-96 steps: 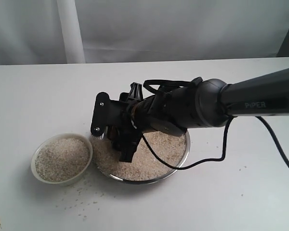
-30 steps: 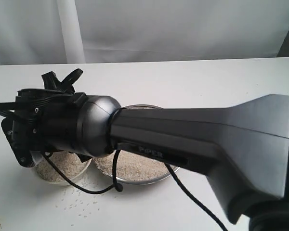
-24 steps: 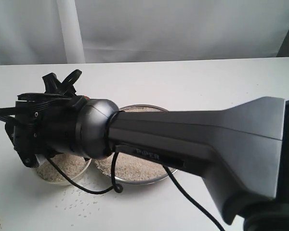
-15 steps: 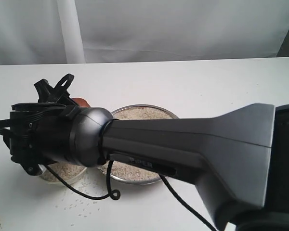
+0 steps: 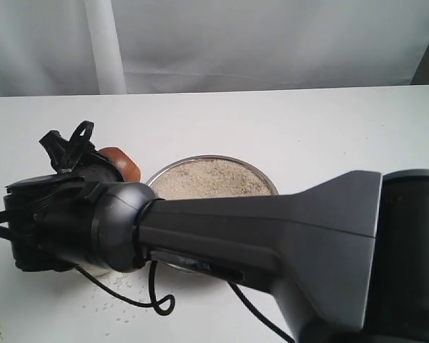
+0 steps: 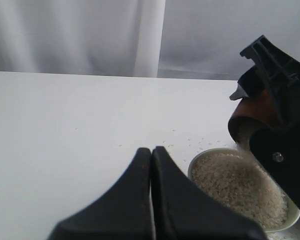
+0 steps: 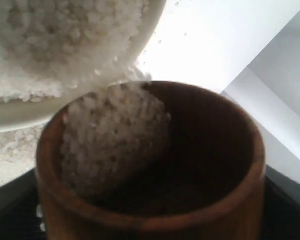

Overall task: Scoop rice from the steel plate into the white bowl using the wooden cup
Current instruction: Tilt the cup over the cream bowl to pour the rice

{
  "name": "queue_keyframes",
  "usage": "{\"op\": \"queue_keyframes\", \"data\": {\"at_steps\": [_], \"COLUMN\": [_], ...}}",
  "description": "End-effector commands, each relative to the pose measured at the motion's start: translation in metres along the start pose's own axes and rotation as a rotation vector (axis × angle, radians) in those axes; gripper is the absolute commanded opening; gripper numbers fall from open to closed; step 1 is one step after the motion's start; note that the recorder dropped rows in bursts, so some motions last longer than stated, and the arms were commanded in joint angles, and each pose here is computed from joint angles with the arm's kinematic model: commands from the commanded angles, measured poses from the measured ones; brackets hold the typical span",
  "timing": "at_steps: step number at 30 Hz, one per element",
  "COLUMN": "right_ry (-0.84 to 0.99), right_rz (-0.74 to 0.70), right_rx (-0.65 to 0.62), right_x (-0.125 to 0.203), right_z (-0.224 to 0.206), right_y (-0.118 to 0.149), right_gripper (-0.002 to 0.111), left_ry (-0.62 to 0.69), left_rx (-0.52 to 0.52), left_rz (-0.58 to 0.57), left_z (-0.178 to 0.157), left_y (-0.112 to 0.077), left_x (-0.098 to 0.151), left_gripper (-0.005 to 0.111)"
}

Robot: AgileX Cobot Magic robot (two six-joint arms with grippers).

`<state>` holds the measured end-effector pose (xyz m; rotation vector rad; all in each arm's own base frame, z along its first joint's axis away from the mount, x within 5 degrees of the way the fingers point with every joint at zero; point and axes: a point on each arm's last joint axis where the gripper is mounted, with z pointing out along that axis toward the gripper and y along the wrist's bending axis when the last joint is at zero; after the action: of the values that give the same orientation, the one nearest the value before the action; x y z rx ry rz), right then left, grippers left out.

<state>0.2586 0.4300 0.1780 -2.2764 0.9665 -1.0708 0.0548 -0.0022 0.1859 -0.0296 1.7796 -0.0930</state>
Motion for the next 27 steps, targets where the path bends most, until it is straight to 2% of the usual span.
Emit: {"op": "queue_keyframes", "data": {"at_steps": [1, 27], "right_ry": [0.022, 0.135], "right_rz": [-0.047, -0.217], "right_rx": [0.027, 0.154], "right_x": [-0.002, -0.007], "right_z": [-0.005, -0.021], "right_y": [-0.002, -0.012], "right_gripper": [0.000, 0.000], "left_ry": [-0.010, -0.010], "left_rx": [0.006, 0.006], "left_rz": [-0.005, -0.005], "left_z": [0.000, 0.000], "left_y": [0.000, 0.000], "left_x": [-0.001, -0.001], "left_gripper": [0.000, 0.000]}}
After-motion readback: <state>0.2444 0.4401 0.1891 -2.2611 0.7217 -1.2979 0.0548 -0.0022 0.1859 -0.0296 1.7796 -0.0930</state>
